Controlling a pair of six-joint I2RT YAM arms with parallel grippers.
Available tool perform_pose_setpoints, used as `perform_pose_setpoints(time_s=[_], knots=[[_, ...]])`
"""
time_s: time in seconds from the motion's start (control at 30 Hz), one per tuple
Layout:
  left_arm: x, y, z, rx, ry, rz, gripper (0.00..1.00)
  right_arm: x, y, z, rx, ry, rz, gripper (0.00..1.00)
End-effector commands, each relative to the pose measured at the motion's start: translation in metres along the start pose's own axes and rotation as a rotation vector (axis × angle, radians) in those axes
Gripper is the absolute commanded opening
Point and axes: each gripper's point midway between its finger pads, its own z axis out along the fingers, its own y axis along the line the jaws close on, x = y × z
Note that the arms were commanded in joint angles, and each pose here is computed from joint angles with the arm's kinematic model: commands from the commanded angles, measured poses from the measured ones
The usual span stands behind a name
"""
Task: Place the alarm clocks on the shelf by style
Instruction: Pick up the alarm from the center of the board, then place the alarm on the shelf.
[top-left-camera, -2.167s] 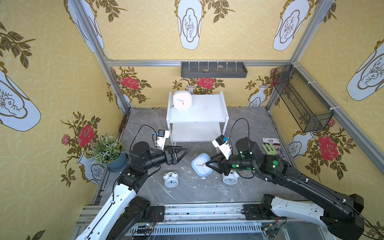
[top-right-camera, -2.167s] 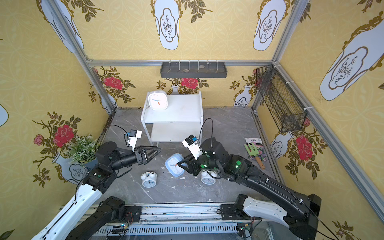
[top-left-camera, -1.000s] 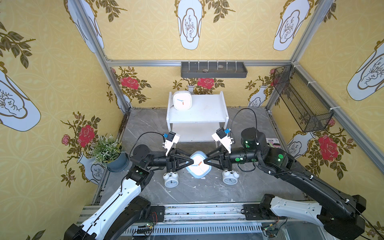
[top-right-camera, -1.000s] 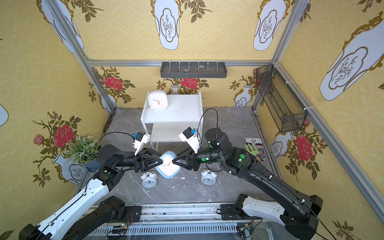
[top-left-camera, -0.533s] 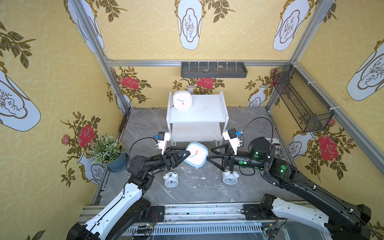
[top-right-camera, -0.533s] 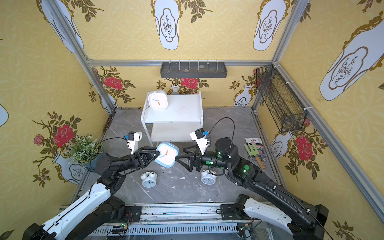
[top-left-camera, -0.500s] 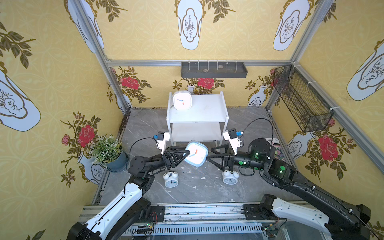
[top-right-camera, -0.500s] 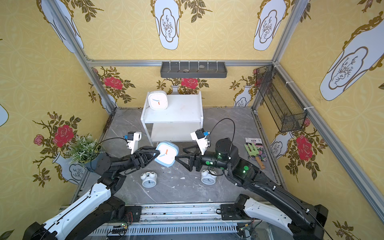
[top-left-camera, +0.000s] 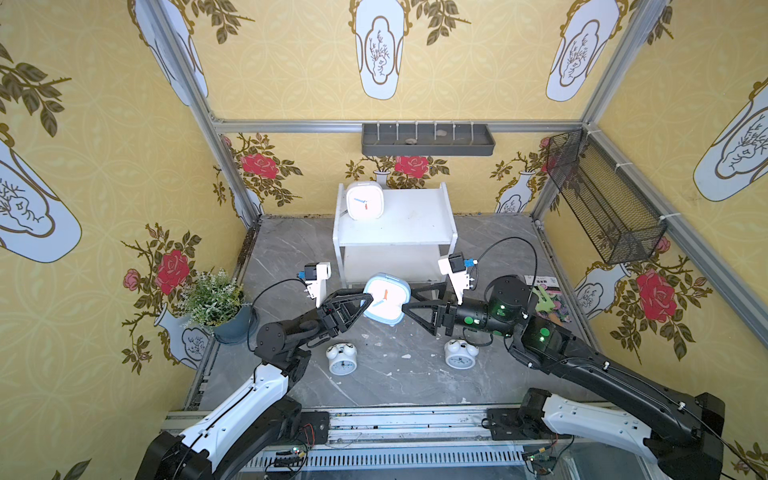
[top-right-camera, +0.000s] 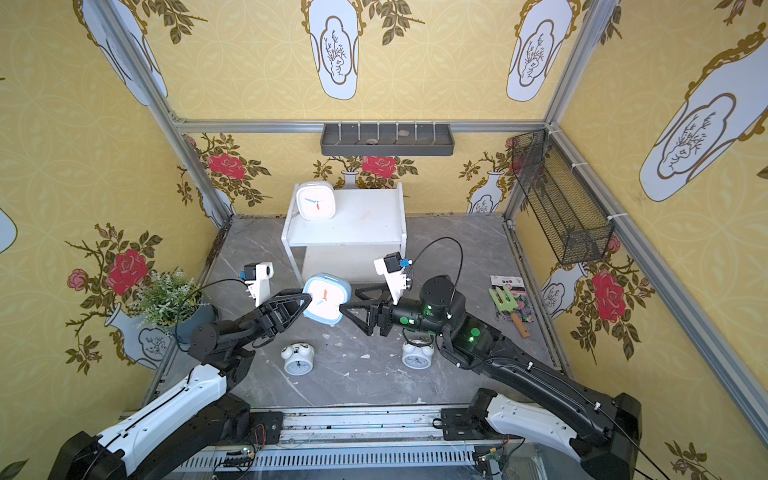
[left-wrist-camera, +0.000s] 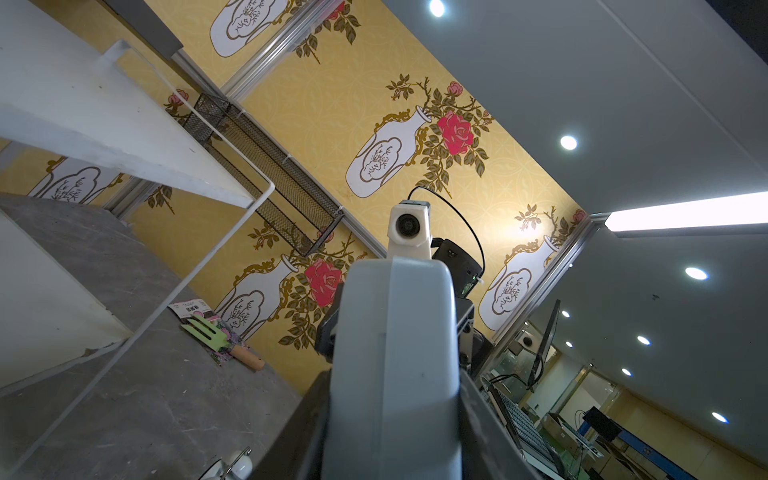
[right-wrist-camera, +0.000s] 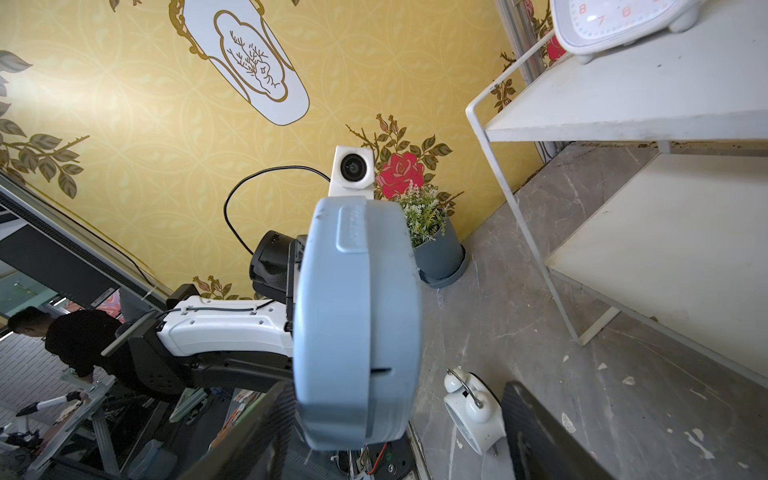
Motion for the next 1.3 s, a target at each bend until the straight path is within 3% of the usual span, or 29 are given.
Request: perform_pose_setpoints(time_s=[0.0,0.13,0.2,0.37,0.47,0.6,0.77,0.87,1.03,1.27], knots=[[-0.004,-0.012,-0.001,0.044,-0.024,0.037,0.29,-0.017,0.010,0.005,-0.041,-0.055,-0.031,0.78],[-0.005,-0.014,-0.001,0.047,-0.024,0.040,0.29,-0.017,0.016,0.012,-0.081,-0.033,-0.036,0.69],[-0.005,-0.013,-0.001,0.045,-0.027,0.045,0.28,-0.017,0.019,0.013,-0.102,-0.029,-0.045,0.58],[-0.007,-0.011,0.000,0.038,-0.034,0.041,0.29,-0.018,0.023,0.011,-0.113,-0.029,-0.051,0.43],[-0.008,-0.007,0.002,0.032,-0.030,0.038,0.38,-0.018,0.024,0.012,-0.115,-0.021,-0.058,0.39],[-0.007,0.003,0.003,-0.005,-0.027,0.029,0.64,-0.024,0.026,0.010,-0.102,-0.015,-0.075,0.38],[-0.009,0.016,-0.002,-0.105,-0.050,0.044,0.75,-0.061,0.022,0.000,-0.001,-0.010,-0.174,0.38],[-0.009,0.025,-0.007,-0.190,-0.051,0.057,0.76,-0.097,0.012,-0.007,0.071,-0.011,-0.255,0.38],[-0.007,0.039,-0.018,-0.311,-0.058,0.062,0.76,-0.153,-0.035,-0.019,0.109,0.000,-0.276,0.37],[0.000,0.043,-0.028,-0.380,-0.032,0.084,0.76,-0.189,-0.095,-0.027,0.069,0.096,-0.320,0.36]])
